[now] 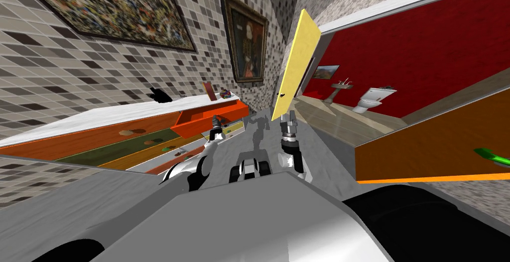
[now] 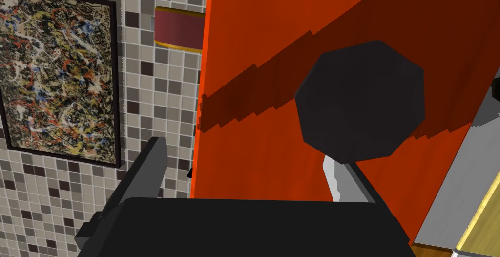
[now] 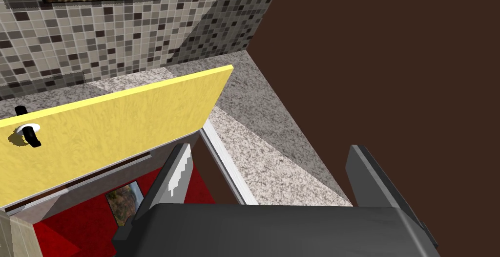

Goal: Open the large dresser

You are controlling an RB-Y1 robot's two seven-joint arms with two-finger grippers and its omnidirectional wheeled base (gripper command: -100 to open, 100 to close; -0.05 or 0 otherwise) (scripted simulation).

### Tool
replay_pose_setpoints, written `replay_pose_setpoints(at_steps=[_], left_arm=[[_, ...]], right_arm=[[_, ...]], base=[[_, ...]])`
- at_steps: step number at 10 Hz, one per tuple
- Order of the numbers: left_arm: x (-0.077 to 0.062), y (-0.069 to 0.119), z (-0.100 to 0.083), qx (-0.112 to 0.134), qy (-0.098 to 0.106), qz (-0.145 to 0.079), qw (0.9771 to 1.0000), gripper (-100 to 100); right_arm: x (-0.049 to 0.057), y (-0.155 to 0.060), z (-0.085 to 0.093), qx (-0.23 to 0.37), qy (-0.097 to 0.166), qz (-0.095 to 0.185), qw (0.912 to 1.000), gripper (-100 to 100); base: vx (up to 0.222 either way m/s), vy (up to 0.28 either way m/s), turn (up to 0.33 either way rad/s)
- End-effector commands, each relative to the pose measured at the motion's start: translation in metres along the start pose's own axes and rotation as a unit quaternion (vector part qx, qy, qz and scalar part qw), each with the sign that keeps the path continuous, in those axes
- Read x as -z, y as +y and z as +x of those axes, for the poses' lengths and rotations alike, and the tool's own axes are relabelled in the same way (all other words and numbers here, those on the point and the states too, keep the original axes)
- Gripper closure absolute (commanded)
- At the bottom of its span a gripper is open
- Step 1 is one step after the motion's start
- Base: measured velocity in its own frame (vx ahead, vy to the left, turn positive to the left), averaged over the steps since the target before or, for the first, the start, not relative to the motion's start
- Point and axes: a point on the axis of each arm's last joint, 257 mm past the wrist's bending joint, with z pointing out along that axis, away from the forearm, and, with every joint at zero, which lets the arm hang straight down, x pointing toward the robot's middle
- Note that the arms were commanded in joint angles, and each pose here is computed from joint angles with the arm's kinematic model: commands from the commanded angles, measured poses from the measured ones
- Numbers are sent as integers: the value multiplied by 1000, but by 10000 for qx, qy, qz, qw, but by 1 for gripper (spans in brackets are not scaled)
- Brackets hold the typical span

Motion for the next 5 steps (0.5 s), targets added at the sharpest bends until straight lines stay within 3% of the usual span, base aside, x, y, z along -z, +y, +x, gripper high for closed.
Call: replay_pose_setpoints(at_steps=[1, 5], left_arm=[[0, 0, 0, 0, 0, 1, 10000, 0], [0, 0, 0, -1, -1, 1, 10000, 0]], right_arm=[[0, 0, 0, 0, 0, 0, 10000, 0], [0, 0, 0, 0, 0, 0, 10000, 0]], base=[[0, 0, 0], [0, 0, 0]])
